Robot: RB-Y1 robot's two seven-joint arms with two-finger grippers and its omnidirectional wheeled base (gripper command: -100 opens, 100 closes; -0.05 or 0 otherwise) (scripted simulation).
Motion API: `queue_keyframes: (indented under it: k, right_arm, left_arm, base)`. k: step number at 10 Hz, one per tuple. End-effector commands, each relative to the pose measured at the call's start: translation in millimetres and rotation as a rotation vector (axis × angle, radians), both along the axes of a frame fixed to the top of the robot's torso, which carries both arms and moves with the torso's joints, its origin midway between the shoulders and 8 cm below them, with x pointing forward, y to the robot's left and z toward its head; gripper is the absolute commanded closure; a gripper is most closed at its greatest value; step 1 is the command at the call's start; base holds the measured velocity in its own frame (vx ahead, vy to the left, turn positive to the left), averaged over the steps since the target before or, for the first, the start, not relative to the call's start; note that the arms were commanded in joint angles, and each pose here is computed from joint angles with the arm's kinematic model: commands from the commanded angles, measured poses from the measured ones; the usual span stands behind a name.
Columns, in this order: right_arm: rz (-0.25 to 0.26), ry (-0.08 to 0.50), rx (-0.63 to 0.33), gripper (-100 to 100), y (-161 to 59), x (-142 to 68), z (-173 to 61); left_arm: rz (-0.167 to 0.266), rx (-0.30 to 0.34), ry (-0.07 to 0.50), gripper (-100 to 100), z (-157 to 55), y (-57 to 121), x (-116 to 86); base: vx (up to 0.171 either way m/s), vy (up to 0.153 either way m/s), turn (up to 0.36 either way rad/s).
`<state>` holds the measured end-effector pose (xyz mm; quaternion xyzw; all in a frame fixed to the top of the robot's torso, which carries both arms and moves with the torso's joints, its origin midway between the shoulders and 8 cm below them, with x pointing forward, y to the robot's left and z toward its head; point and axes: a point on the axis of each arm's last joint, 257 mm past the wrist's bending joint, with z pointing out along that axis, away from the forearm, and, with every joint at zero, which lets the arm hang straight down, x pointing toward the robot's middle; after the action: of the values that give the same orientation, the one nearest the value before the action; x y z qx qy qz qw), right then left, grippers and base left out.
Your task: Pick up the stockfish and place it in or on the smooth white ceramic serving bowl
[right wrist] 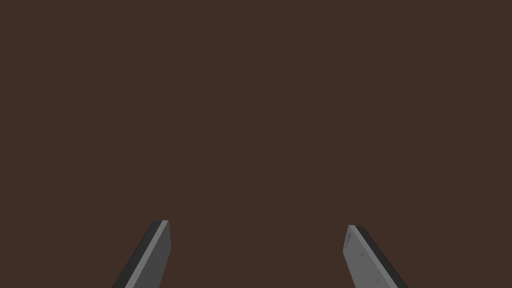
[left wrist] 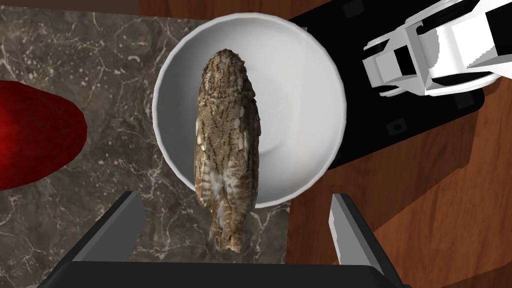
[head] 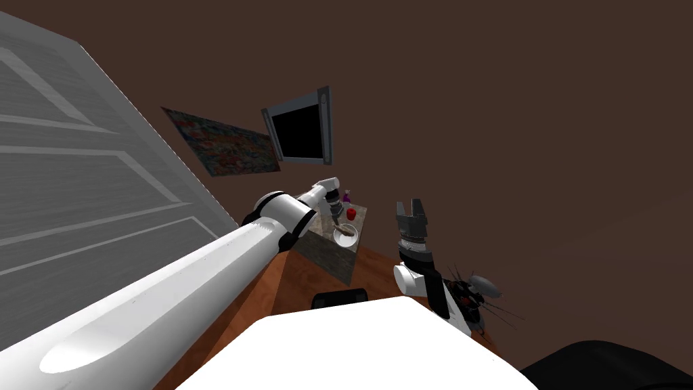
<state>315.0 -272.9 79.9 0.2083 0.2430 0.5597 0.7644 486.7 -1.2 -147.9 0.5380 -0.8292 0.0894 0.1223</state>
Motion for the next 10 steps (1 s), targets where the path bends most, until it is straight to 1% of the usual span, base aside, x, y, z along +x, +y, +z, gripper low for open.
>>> queue_keyframes:
  k: [1,2,3,5,6,7,8,9,10]
  right_arm:
    - [0.000,0.000,0.000,0,0.0,0.0,0.0]
    - [0.000,0.000,0.000,0,0.0,0.0,0.0]
    - [0.000,0.000,0.000,0,0.0,0.0,0.0]
    - [0.000,0.000,0.000,0,0.0,0.0,0.0]
    - [0.000,0.000,0.000,0,0.0,0.0,0.0]
    - [0.000,0.000,0.000,0,0.0,0.0,0.0]
    - [0.000,0.000,0.000,0,0.0,0.0,0.0]
    - [0.000,0.000,0.000,0,0.0,0.0,0.0]
    - [0.000,0.000,0.000,0,0.0,0.0,0.0]
  left_arm:
    - [0.015,0.008,0.037,-100,-5.4,7.2,-6.4]
    - [0.042,0.021,0.075,-100,-11.6,14.7,-12.1]
    - [0.038,0.018,0.075,-100,-14.7,14.4,-12.1]
    - [0.077,0.035,0.134,-100,-26.5,25.8,-22.2]
    - [0.046,0.021,0.087,-100,-17.7,16.7,-14.1]
    - [-0.005,-0.001,0.004,-100,2.8,1.0,-1.9]
    - [-0.008,-0.002,0.000,-100,4.0,0.0,-1.3]
    - [0.007,0.004,0.024,-100,-2.3,4.8,-4.6]
    - [0.035,0.000,0.012,-100,3.0,7.9,1.5]
  base:
    - [0.015,-0.007,0.019]
    - [0.000,0.000,0.000]
    - [0.000,0.000,0.000]
    - [0.000,0.000,0.000]
    - [0.000,0.000,0.000]
    - [0.000,0.000,0.000]
    - [0.000,0.000,0.000]
    - [0.000,0.000,0.000]
    - [-0.002,0.041,-0.251]
